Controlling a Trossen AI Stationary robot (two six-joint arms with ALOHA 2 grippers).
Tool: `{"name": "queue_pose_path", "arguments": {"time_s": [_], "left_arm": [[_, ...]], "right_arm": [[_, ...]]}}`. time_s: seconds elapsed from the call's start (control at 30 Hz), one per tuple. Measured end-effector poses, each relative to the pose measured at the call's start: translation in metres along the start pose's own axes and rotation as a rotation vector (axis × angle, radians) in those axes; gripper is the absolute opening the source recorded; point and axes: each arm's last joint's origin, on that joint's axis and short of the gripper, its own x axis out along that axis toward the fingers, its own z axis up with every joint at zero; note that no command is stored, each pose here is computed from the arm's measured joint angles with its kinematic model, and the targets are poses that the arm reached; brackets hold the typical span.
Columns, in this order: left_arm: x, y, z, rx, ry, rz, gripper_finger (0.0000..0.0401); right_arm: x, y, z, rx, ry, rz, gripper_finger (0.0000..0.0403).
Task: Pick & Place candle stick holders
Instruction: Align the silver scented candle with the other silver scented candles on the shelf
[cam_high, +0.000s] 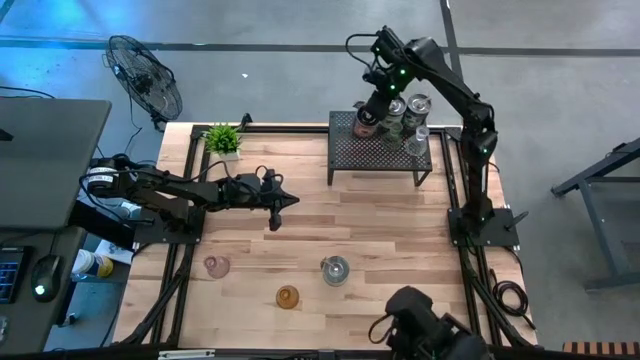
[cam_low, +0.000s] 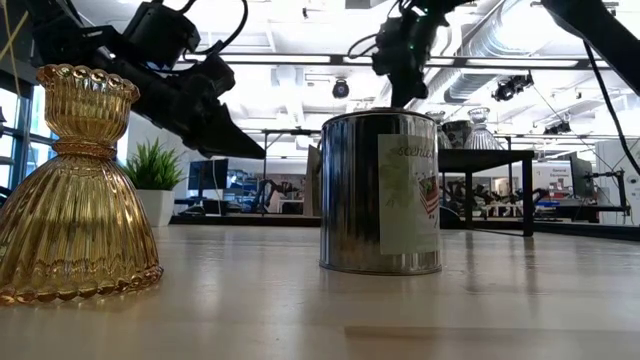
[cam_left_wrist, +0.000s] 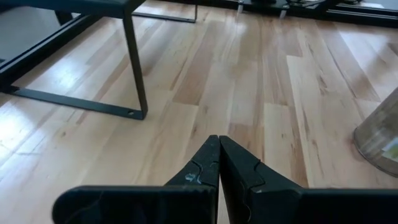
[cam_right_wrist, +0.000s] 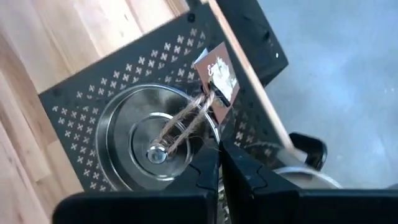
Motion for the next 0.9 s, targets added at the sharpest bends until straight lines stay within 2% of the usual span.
{"name": "queue_pose_path", "arguments": {"time_s": [0.2,0.7,0.9], "left_arm": [[0.0,0.0,0.0,-0.01,-0.001,-0.004,0.0001],[0.0,0.0,0.002,-0.018,-0.016,-0.008,0.0001],[0.0,0.0,0.001,-0.018,-0.015,-0.007,0.0001]], "right_arm": [[-0.001,-0.001,0.003,-0.044,-0.037,-0.005,0.0002],[0.011,-0.009,0.005,-0.073,0.012,-0.083,0.0003],[0.011,-0.01,0.006,-0.06,0.007,-0.117,0.0026]]}}
